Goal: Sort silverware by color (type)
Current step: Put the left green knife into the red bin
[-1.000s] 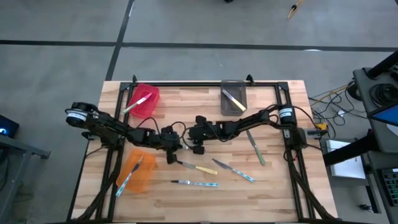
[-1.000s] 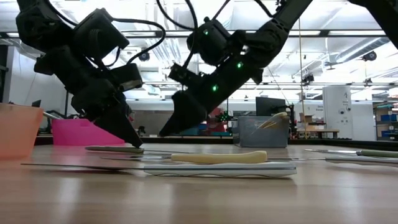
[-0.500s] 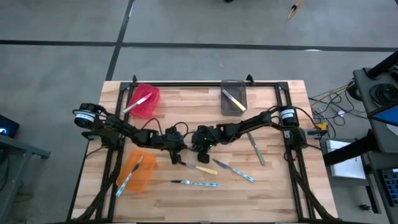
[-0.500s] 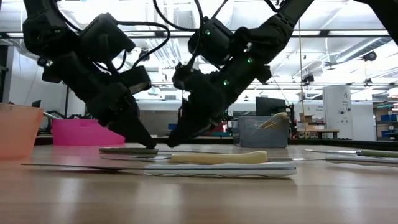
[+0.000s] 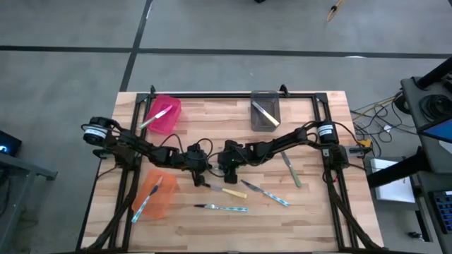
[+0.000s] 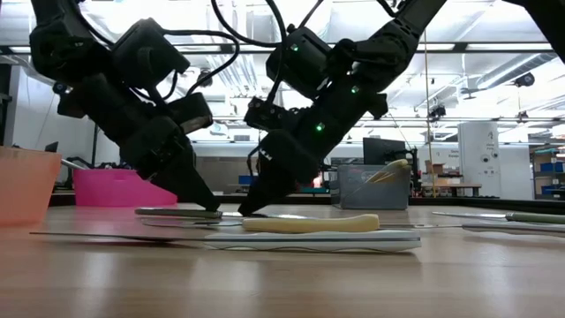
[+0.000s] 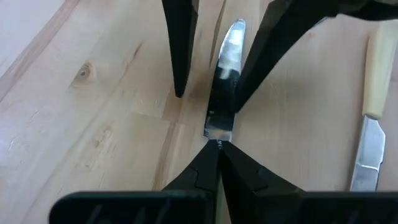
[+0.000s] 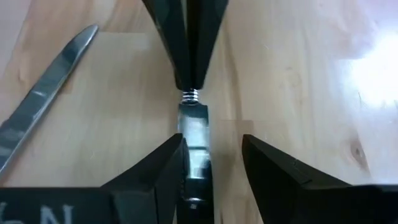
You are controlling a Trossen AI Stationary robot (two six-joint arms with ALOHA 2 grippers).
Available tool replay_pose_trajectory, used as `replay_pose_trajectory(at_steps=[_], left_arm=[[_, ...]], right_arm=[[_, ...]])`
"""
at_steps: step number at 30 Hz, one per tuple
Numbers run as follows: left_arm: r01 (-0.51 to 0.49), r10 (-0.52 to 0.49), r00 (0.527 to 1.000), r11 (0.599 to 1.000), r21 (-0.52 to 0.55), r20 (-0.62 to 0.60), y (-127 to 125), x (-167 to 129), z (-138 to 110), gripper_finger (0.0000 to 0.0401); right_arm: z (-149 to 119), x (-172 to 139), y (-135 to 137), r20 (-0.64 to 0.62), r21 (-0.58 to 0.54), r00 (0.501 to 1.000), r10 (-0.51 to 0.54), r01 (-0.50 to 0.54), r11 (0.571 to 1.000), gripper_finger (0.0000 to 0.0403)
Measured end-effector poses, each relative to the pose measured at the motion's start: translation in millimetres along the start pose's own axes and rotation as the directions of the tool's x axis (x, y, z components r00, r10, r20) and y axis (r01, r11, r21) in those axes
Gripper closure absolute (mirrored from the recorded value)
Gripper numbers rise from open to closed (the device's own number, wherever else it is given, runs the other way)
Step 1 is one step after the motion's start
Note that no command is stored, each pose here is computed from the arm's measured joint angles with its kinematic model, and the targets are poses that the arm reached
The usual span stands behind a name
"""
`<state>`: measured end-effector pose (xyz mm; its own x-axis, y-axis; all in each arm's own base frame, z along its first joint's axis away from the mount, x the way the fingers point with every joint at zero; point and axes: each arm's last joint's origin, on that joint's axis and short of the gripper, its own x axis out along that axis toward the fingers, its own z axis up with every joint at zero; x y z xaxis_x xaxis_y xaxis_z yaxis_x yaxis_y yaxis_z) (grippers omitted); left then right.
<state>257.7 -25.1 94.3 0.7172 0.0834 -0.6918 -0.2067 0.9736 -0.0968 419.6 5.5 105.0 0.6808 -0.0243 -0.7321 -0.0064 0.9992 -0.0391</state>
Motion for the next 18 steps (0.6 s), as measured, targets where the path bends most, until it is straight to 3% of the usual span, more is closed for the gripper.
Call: replay_pose_trajectory(at_steps=[8, 18], left_arm=[[0.005, -0.005, 1.000, 1.000, -0.004, 0.016, 0, 0, 1, 0.0401], [-0.001, 0.001, 1.000, 1.000, -0.008, 0.027, -1, 1, 4, 0.0401]], right_arm=[[-11, 13, 2, -0.023, 0.077, 0.996, 0.082, -0.080, 0.994, 0.0247], [-18, 18, 2, -0.049, 0.071, 0.996, 0.078, -0.075, 0.995, 0.0275]])
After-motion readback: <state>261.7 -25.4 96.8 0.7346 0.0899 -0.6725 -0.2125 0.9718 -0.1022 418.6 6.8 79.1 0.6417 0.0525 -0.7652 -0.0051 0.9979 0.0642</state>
